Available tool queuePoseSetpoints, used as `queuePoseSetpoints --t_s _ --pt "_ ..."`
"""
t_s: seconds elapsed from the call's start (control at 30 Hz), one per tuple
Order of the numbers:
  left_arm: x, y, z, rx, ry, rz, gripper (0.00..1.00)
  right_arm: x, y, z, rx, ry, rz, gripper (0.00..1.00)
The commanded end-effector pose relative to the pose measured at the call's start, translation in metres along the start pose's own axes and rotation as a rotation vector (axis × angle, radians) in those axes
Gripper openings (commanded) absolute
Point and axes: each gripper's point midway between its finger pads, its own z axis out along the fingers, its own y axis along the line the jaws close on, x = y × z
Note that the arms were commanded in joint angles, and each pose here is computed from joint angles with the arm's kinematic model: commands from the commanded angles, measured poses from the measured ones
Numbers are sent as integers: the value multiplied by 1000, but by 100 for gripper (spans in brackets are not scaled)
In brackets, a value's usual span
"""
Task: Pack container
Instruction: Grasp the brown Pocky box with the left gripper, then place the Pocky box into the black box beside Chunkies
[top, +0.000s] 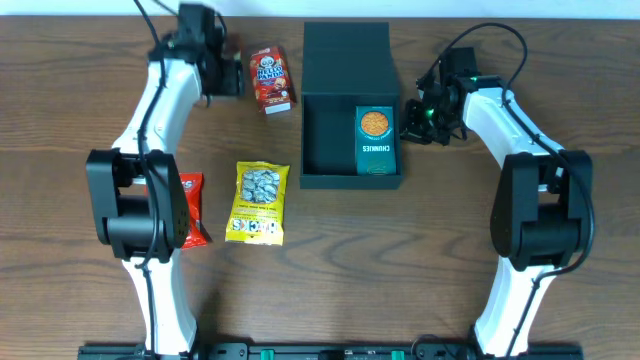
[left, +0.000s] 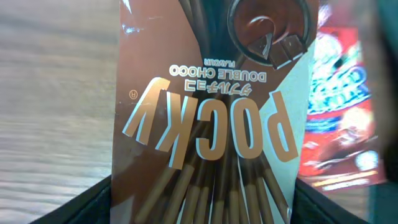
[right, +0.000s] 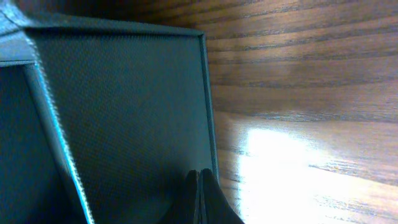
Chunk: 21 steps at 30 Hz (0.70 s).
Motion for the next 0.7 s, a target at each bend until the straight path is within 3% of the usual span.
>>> queuePoseSetpoints --t_s 0.0,0.23,0.67 --pt "-17 -15 -22 5 -26 26 72 -4 -7 -3 2 -11 20 1" --pt "-7 -71 -50 56 24 64 70 -16 -35 -16 10 -43 83 2" --pt "75 -190 -70 131 210 105 70 -35 -98 -45 30 -111 146 2"
